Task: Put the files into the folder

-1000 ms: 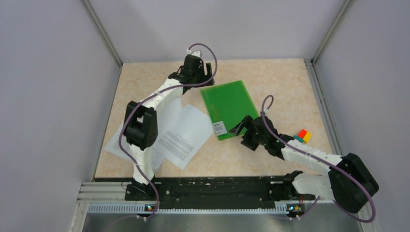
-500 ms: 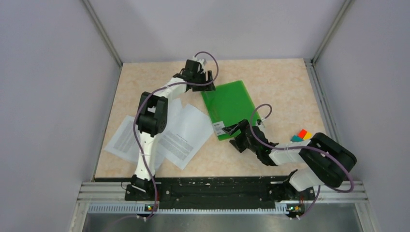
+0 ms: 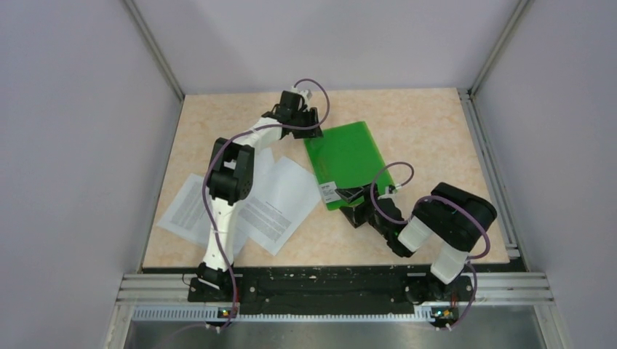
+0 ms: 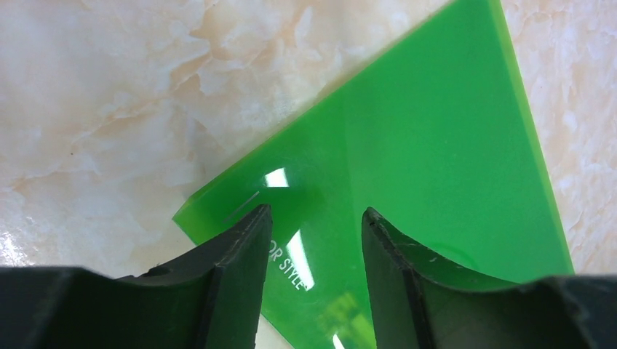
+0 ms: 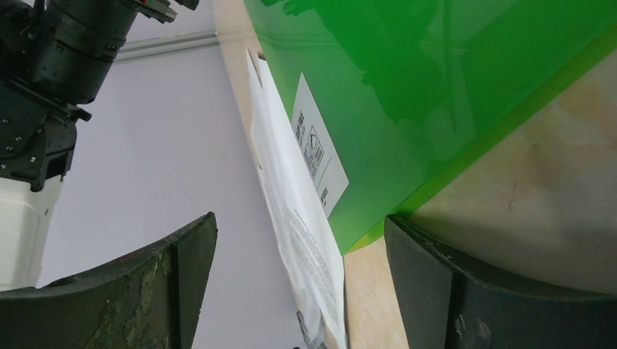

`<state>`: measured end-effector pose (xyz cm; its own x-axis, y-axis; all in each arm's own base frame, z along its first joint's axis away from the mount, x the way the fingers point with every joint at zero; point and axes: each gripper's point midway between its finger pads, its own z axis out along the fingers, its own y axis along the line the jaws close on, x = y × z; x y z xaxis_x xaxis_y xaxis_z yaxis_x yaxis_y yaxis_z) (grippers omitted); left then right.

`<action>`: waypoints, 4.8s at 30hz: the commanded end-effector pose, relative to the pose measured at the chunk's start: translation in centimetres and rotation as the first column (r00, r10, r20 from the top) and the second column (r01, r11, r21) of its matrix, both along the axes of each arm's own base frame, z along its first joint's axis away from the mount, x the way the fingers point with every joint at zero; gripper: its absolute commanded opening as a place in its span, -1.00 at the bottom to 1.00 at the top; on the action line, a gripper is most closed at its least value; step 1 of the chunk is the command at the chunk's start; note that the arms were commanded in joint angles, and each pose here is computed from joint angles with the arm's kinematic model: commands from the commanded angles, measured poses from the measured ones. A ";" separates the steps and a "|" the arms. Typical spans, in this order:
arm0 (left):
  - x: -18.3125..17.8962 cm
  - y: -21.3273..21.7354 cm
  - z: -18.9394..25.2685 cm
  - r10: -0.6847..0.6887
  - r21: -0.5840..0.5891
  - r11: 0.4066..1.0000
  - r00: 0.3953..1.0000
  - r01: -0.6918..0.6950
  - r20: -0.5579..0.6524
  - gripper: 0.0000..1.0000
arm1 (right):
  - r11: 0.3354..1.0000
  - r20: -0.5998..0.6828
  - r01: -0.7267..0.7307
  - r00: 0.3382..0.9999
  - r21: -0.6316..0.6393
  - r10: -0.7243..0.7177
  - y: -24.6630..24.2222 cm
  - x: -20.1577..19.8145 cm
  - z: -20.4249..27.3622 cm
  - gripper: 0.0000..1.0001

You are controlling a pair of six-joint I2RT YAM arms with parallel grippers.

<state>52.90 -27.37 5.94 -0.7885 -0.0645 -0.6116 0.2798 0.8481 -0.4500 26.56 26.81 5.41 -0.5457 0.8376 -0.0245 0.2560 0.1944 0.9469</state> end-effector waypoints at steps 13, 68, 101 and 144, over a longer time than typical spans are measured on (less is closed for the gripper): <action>1.0 0.4 -0.2 0.010 0.014 1.000 1.000 -0.010 0.013 -0.17 | 0.994 0.086 0.028 0.996 0.107 -0.037 -0.9 0.8 2.1 0.58; -11.6 8.5 25.1 0.379 -0.192 0.910 0.925 -0.367 0.033 0.70 | 0.003 0.223 0.288 0.735 -0.958 0.641 3.8 -0.5 10.7 -1.00; -21.9 18.2 11.6 0.483 0.288 0.839 0.876 -0.461 -0.007 0.15 | 0.182 0.111 -0.056 0.607 -0.982 0.787 8.0 -6.4 17.5 0.80; -20.6 20.5 14.4 0.549 0.187 0.823 0.835 -0.537 -0.018 0.47 | -0.077 -0.280 -0.286 0.788 -0.955 0.548 6.8 7.5 -1.9 -0.53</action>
